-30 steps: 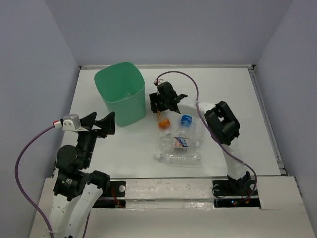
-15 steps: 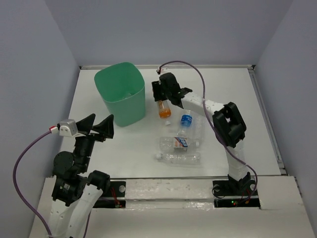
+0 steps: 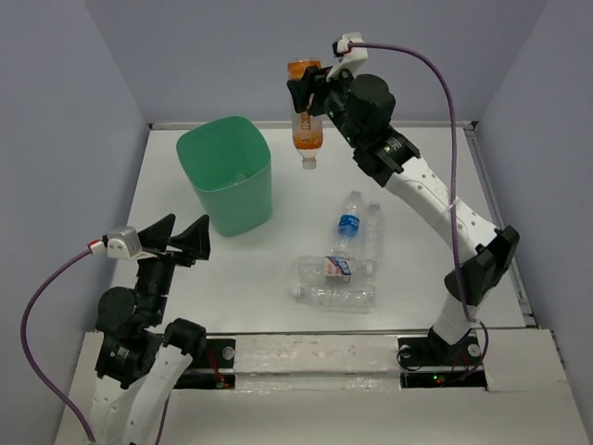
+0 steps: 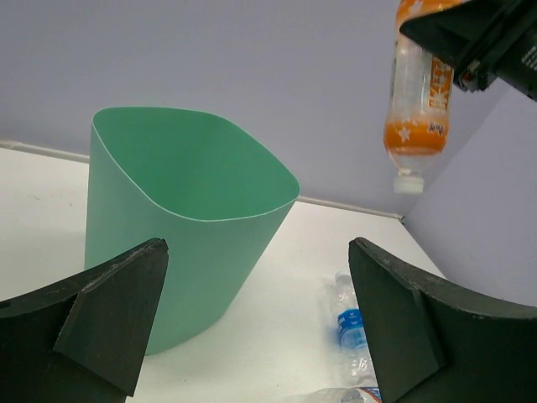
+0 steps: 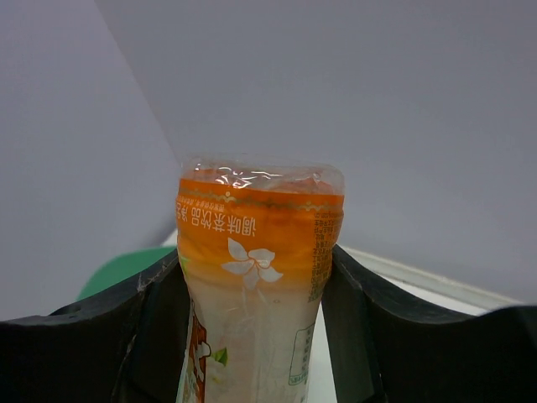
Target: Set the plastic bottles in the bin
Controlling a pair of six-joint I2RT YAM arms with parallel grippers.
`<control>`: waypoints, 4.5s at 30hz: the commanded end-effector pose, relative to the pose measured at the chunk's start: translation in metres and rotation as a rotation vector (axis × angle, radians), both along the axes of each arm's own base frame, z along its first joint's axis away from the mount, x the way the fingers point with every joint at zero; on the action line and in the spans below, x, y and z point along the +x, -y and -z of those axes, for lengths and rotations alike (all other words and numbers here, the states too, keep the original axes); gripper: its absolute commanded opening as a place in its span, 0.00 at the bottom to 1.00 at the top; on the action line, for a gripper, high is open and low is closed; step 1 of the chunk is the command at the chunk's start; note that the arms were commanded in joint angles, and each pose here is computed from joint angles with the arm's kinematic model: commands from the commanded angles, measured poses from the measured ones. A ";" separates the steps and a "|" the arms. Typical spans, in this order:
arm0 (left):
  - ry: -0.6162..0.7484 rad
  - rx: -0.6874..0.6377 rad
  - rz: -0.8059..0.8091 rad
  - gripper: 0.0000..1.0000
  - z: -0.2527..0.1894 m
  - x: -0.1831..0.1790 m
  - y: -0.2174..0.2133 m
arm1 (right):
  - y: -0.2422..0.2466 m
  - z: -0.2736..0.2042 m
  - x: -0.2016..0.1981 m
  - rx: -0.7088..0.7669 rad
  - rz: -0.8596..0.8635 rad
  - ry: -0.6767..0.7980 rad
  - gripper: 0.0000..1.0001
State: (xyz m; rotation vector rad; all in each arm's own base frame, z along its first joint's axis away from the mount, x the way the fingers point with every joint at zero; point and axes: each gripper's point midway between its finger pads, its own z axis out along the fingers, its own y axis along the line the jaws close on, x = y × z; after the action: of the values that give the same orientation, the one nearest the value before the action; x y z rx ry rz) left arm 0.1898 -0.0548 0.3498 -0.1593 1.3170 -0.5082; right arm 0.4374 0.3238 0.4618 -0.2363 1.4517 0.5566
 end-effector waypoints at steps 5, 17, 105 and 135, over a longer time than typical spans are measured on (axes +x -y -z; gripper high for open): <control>0.032 -0.017 -0.003 0.99 -0.010 -0.003 -0.002 | -0.075 -0.065 0.015 0.161 -0.148 0.197 0.40; 0.036 -0.020 -0.014 0.99 -0.012 -0.004 -0.004 | -0.159 -0.017 0.018 0.165 -0.337 0.276 0.40; 0.042 -0.021 0.023 0.99 -0.013 -0.007 0.002 | 0.078 0.295 0.027 -0.279 0.335 -0.579 0.60; 0.051 -0.032 0.007 0.99 -0.015 -0.010 -0.003 | -0.141 -0.073 -0.015 0.267 -0.279 0.275 0.59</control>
State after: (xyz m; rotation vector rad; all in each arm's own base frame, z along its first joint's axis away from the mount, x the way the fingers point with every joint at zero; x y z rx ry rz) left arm 0.1850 -0.0544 0.3485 -0.1651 1.3168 -0.5214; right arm 0.4258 0.4437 0.5039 -0.2458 1.1954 0.8306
